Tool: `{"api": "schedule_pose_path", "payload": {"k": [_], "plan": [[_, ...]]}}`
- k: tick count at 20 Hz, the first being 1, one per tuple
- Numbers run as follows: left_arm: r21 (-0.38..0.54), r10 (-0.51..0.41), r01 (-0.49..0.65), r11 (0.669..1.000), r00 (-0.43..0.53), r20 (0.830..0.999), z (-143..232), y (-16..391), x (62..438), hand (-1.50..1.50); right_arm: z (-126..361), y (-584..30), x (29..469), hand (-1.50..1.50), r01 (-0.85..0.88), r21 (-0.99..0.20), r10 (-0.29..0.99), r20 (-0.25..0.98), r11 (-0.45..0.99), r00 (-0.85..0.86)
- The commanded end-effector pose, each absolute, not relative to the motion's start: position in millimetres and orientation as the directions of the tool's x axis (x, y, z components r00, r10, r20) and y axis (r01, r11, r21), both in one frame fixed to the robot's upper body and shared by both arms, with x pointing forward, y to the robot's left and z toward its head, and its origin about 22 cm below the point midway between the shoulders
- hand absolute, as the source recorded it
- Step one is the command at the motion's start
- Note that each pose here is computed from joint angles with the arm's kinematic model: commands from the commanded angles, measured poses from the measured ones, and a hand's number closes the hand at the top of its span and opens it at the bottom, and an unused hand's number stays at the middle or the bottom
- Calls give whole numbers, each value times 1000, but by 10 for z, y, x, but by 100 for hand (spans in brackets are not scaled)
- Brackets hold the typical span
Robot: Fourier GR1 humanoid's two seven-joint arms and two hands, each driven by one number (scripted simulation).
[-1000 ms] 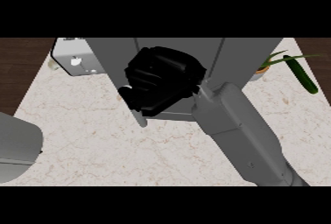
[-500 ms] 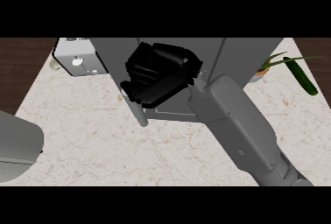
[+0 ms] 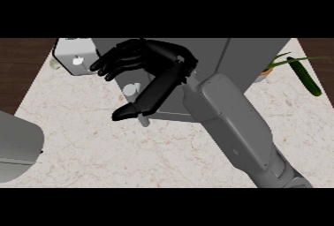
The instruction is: Pick up the bottled water, place it into the cabinet and close the cabinet
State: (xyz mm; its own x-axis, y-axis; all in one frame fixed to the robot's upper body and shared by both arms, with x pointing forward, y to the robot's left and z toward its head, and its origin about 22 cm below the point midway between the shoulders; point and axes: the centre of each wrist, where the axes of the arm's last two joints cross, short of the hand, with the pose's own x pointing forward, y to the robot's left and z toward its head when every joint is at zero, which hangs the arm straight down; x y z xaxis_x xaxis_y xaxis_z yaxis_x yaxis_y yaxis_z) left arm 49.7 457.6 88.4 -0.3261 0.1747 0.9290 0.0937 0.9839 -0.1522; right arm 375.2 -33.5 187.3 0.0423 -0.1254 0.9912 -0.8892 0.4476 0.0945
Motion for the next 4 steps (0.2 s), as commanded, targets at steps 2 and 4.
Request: {"api": "schedule_pose_path", "payload": {"k": [2,4], "plan": [[-151,188,146,978,-287,939,866,4505,587,-150,2424,-510,3995,-150,-761,47,-201,973,647,-111],[-152,189,147,977,-282,941,816,4465,635,-150,2537,-524,4003,-150,-768,71,-233,967,637,-104]]}}
